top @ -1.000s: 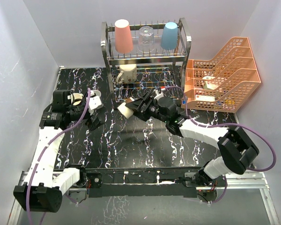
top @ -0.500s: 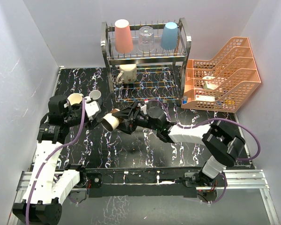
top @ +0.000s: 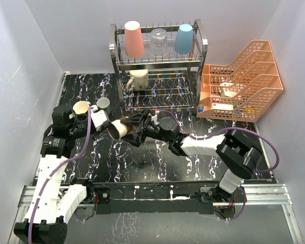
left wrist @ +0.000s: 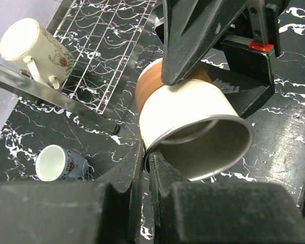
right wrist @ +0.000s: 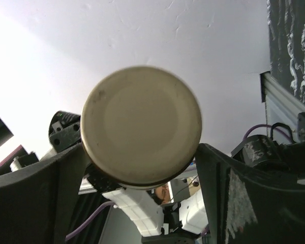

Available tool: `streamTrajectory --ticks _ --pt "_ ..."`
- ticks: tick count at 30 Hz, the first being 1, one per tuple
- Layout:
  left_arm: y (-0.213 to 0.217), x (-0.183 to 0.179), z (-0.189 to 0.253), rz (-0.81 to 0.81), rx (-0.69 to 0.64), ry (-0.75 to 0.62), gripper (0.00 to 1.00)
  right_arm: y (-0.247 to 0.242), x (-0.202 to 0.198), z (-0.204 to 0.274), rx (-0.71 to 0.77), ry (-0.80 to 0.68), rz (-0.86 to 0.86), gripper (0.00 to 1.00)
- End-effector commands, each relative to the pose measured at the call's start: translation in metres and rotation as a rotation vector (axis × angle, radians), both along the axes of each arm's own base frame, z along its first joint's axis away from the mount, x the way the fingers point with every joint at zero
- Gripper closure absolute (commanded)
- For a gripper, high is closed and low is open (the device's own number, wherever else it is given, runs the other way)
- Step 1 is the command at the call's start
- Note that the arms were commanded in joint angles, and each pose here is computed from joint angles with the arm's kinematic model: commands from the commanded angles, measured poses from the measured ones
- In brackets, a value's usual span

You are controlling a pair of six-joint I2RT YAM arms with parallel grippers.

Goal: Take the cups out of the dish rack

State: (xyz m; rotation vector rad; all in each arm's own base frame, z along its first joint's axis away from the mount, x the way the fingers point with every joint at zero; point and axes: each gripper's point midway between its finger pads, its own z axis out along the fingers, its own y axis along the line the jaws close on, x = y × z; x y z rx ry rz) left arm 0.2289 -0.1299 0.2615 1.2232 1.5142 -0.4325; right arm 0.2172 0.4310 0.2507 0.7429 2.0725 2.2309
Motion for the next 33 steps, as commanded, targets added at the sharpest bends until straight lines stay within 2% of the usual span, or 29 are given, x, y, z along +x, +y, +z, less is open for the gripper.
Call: streamTrajectory --ticks 1,6,11,14,18,22,27,33 --pt "-0.004 0.0 -0.002 0.046 -0.076 0.088 1.0 0.003 -0.017 0.036 0.096 -0.121 0.048 0.02" --pt "0.008 0.016 -0.017 0.19 -0.07 0.245 1.0 -0.009 -0.015 -0.004 -0.018 -0.073 0.026 0.02" --pt "0.042 0.042 -0.045 0.387 0.085 0.372 1.0 -0.037 -0.017 -0.056 -0.173 -0.042 0.035 0.02" --pt "0.065 0.052 -0.063 0.486 0.201 0.432 1.0 -0.063 -0.015 -0.096 -0.339 -0.038 0.02 0.02" --pt "0.085 0.053 -0.097 0.558 0.331 0.566 1.0 -0.111 0.008 -0.126 -0.603 -0.142 -0.084 0.02" --pt "0.097 0.056 -0.128 0.592 0.439 0.706 1.0 -0.152 0.042 -0.112 -0.821 -0.304 -0.2 0.02" --pt "0.104 0.072 -0.145 0.613 0.507 0.769 1.0 -0.185 0.084 -0.083 -1.064 -0.487 -0.319 0.02" --pt "0.105 0.091 -0.152 0.633 0.531 0.812 1.0 -0.21 0.112 -0.066 -1.185 -0.585 -0.398 0.02"
